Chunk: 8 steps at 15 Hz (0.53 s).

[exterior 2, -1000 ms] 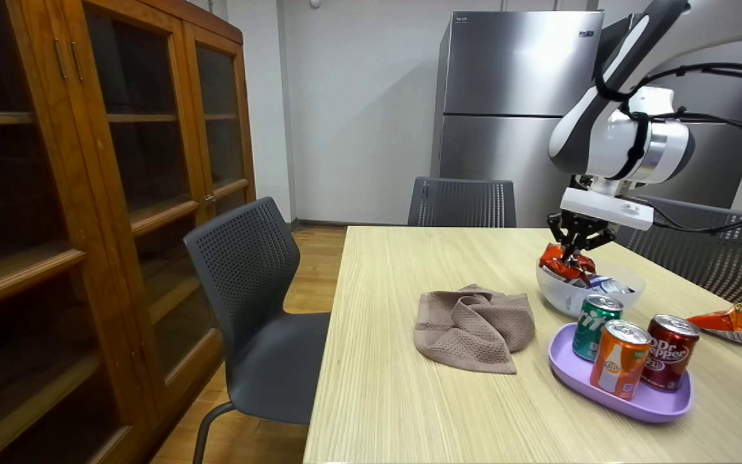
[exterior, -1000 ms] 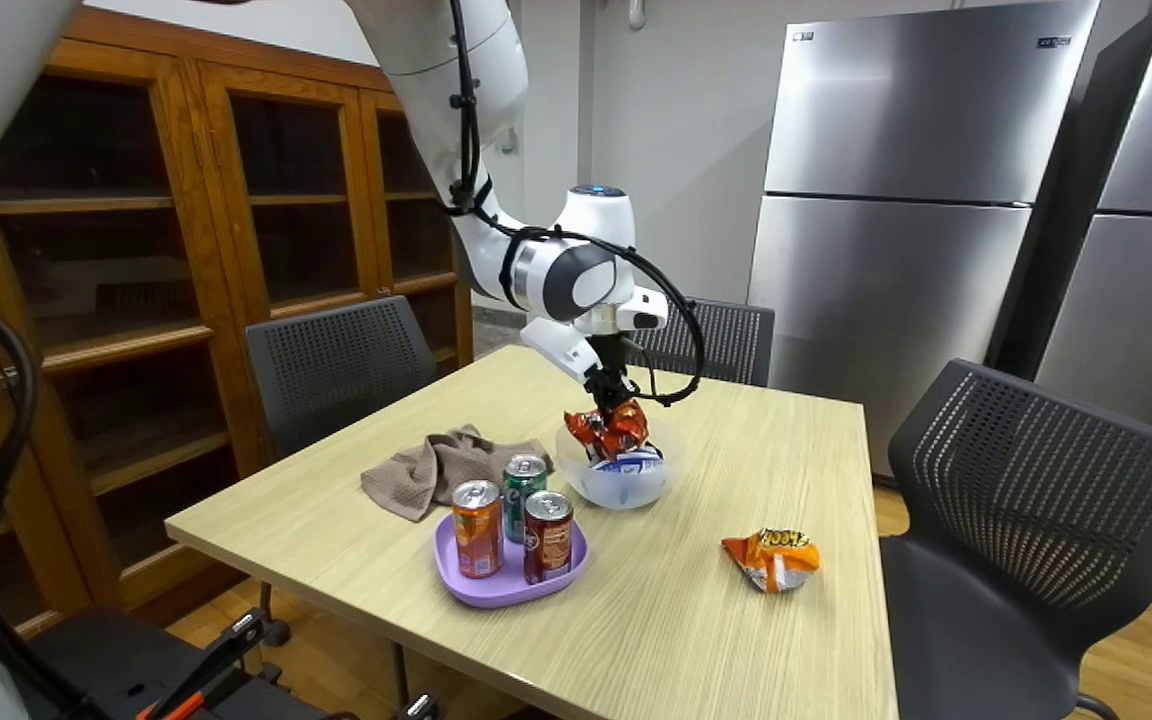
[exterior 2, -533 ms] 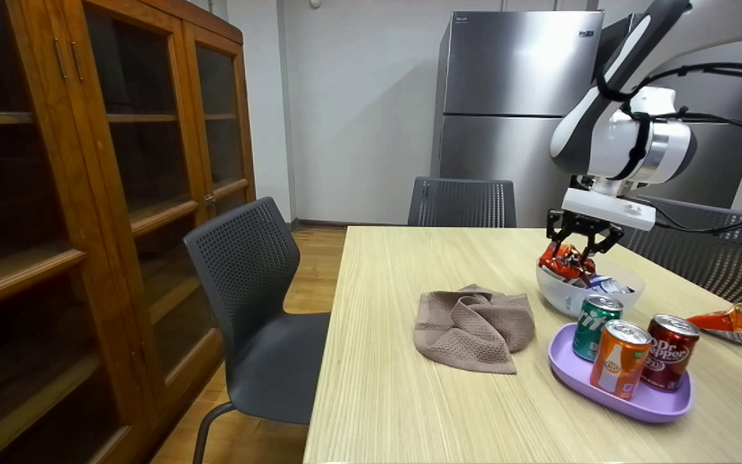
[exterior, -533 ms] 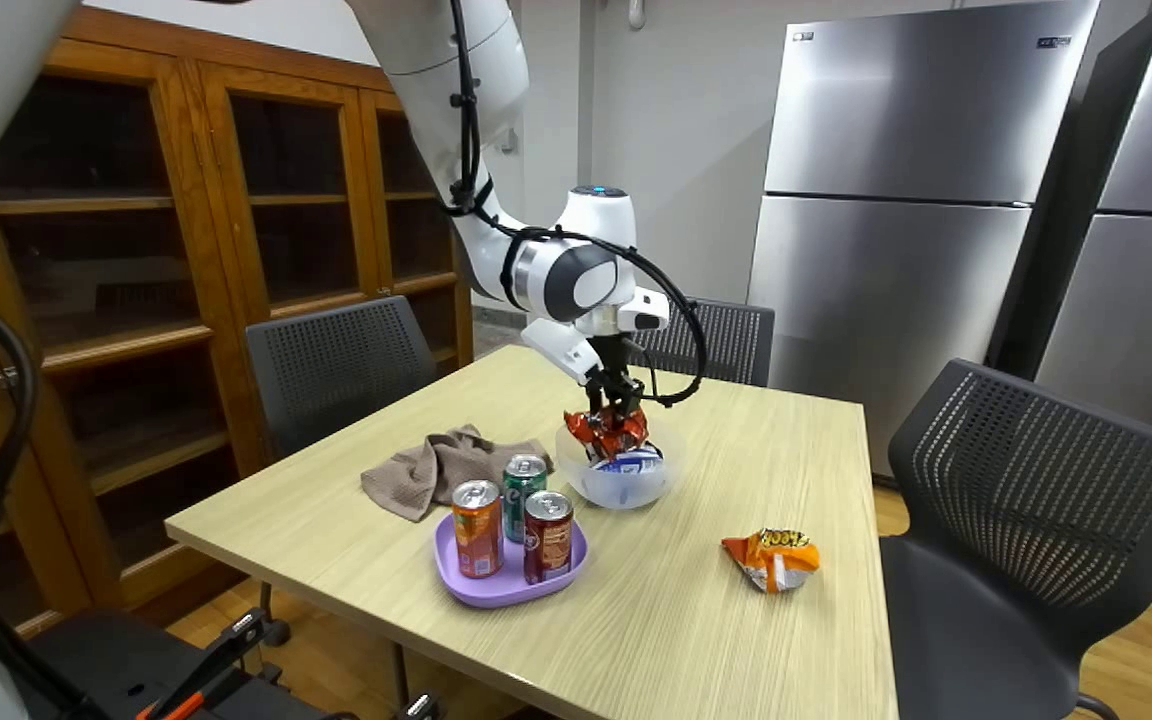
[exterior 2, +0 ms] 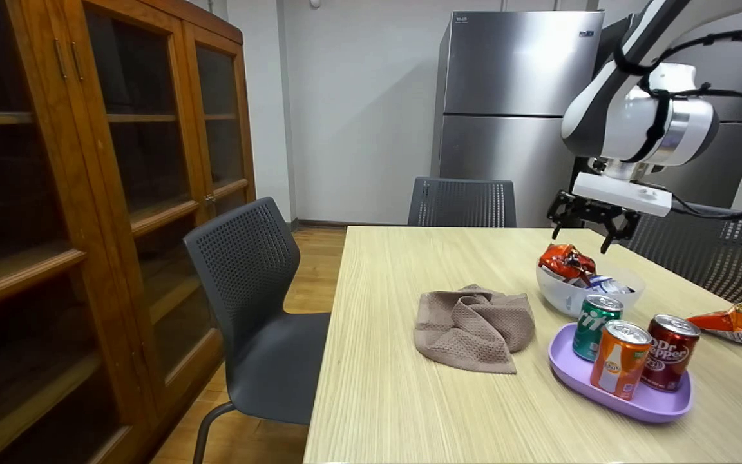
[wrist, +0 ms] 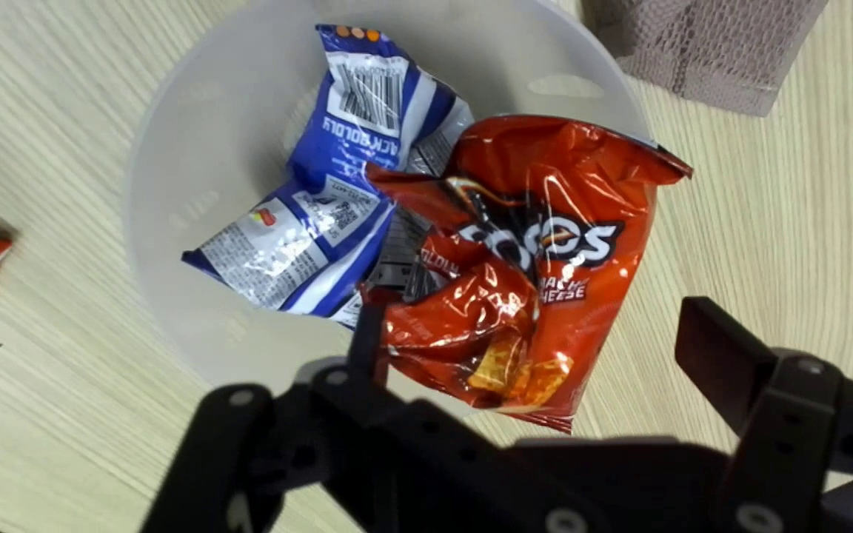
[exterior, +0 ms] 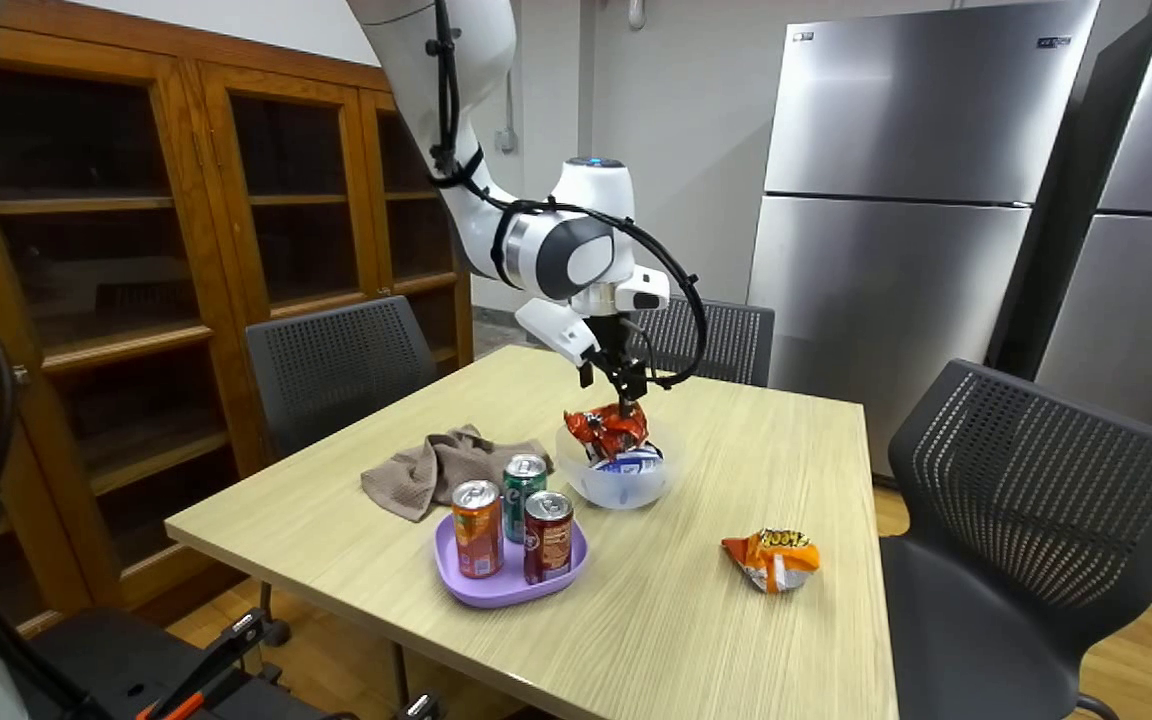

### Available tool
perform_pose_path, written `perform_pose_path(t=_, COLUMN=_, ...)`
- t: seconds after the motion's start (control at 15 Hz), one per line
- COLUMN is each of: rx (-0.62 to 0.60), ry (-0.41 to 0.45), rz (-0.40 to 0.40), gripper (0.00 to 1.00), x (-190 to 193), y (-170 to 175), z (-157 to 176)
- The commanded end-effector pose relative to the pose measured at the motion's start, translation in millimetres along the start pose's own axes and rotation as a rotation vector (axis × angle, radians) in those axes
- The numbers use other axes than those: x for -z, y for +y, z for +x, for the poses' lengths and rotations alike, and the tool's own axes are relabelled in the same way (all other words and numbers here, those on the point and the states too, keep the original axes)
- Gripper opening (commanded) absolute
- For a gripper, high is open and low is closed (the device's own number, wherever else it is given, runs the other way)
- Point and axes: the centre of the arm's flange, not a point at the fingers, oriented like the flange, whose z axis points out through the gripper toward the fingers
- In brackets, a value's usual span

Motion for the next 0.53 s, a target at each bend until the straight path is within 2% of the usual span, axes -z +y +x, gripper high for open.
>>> perform_pose_path(t=0.0, rx=-0.017, ry=-0.014, rz=0.000, gripper=1.00, x=40, y=30, z=-23)
perform_pose_path(t=0.47, rx=-0.102, ry=0.012, rz=-0.053, gripper=1.00, x=69, y=108, z=-30)
